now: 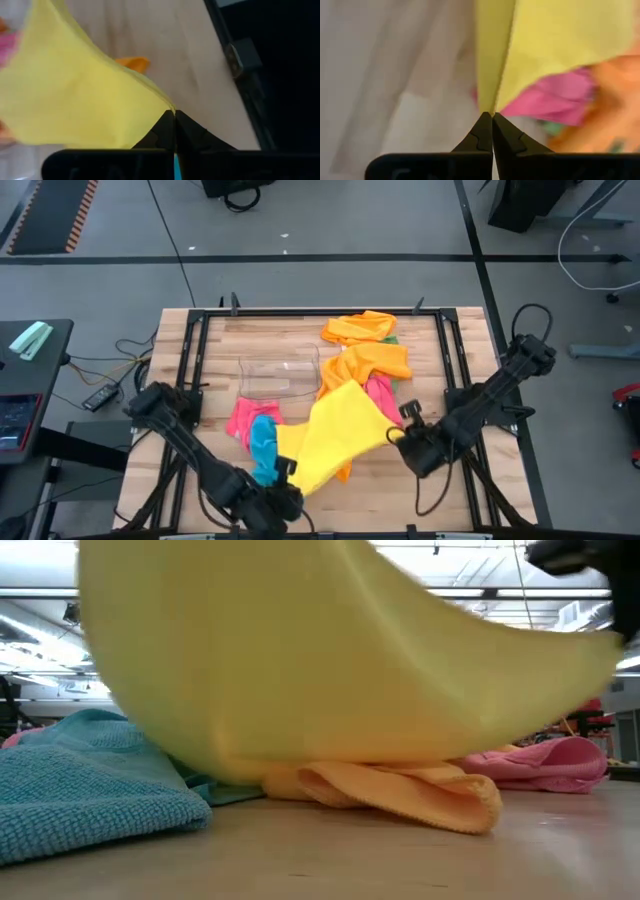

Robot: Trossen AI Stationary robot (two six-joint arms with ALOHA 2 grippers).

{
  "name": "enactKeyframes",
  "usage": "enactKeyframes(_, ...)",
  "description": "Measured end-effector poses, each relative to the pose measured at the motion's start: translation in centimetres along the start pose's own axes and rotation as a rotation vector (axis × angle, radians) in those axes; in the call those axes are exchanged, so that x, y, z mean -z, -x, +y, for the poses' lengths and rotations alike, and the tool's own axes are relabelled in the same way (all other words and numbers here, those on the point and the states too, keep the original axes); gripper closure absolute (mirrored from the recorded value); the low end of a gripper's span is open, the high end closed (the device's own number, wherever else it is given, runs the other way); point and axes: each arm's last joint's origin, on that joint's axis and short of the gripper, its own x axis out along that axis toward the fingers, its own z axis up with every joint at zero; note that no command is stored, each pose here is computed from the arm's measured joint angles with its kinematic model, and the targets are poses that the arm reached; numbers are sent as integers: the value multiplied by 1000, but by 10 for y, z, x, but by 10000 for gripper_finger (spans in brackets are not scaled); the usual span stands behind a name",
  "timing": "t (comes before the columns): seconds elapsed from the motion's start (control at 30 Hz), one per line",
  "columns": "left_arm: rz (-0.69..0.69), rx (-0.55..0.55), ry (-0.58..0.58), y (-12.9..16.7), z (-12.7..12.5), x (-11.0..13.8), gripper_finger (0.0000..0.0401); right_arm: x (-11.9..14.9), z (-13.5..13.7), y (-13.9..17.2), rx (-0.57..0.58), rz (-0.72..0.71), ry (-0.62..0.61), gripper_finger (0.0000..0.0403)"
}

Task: Fold microfiber towels
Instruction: Fold the yellow microfiber cloth

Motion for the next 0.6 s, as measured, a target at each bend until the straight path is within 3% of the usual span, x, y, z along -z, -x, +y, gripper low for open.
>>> enactKeyframes(0.33, 72, 139, 5, -51, -34, 10, 367, 15, 38, -20, -142, -16, -110, 391)
enactKeyframes(0.6, -26, 192, -51, -52, -37, 0, 392, 18, 47, -25, -226, -4, -156, 379)
